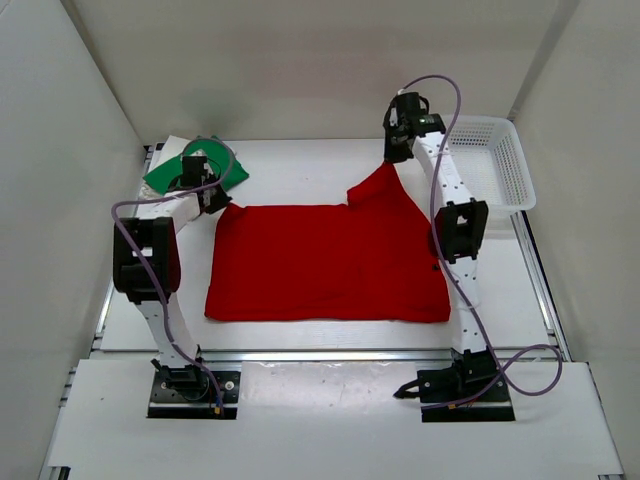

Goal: Fold and stack the t-shirts
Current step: Grap the side of the flattened tshirt furthest away from the robot with both arms, then fold the other side of the tshirt into a rectangle

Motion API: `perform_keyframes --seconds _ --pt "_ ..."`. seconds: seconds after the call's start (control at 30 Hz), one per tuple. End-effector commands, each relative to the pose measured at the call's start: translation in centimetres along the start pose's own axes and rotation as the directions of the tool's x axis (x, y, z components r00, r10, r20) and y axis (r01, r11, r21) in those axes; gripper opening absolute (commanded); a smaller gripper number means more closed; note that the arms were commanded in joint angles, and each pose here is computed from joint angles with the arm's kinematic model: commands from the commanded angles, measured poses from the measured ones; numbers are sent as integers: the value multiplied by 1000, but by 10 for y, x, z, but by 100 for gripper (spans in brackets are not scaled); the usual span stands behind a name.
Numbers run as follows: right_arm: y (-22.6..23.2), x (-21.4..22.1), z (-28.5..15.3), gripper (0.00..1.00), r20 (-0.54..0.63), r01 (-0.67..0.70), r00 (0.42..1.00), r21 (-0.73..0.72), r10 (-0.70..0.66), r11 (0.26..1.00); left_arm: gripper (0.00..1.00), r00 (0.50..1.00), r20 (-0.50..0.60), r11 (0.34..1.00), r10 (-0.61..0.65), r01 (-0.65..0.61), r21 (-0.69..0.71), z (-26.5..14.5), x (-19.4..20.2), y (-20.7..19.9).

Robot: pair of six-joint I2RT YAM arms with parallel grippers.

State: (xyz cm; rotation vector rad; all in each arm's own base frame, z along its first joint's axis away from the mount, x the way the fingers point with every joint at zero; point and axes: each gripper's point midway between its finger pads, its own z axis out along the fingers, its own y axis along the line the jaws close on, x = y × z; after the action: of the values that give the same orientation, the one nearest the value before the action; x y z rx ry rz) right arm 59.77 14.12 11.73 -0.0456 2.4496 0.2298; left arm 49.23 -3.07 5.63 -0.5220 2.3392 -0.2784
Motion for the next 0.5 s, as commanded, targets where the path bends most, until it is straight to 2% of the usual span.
perform_keyframes --seconds 0.0,0.07,0.1,0.13,0.17,0.2,0.23,0.27,0.37,0.43,0.47 --pt "-3 -3 -67 0 -39 -46 998 3 46 999 0 995 97 996 -18 9 86 -35 -30 -22" --pt "7 -1 -86 0 -31 -20 999 9 20 1000 0 994 104 994 -25 14 109 -41 -30 -27" --pt "6 18 -77 0 -77 -3 997 21 5 1000 0 994 108 994 -23 11 111 -43 -30 -29" --pt "7 9 -97 0 -30 11 999 27 -10 1000 0 994 107 993 -23 10 121 -45 -29 -32" --pt "10 26 -96 0 -6 12 1000 -2 -12 1000 0 994 108 992 -30 16 126 -47 -29 -32" --pt "-2 66 -73 0 -23 -27 999 -20 26 999 0 993 117 991 -32 16 134 -50 -31 -32" --pt "-4 102 -87 0 -52 -81 996 -63 78 995 0 993 111 991 -30 15 131 -48 -27 -30" --pt "-1 81 -105 0 70 -79 994 -105 87 991 0 993 113 993 -22 8 121 -48 -27 -28" --pt "-16 100 -116 0 60 -77 995 -42 79 996 0 996 90 995 -14 5 95 -44 -21 -19" --pt "-19 112 -122 0 55 -101 993 -45 103 994 0 997 80 996 -11 3 94 -45 -15 -18" --pt "-14 107 -133 0 92 -102 990 -71 108 992 0 996 90 998 -26 20 66 -46 -20 -1"
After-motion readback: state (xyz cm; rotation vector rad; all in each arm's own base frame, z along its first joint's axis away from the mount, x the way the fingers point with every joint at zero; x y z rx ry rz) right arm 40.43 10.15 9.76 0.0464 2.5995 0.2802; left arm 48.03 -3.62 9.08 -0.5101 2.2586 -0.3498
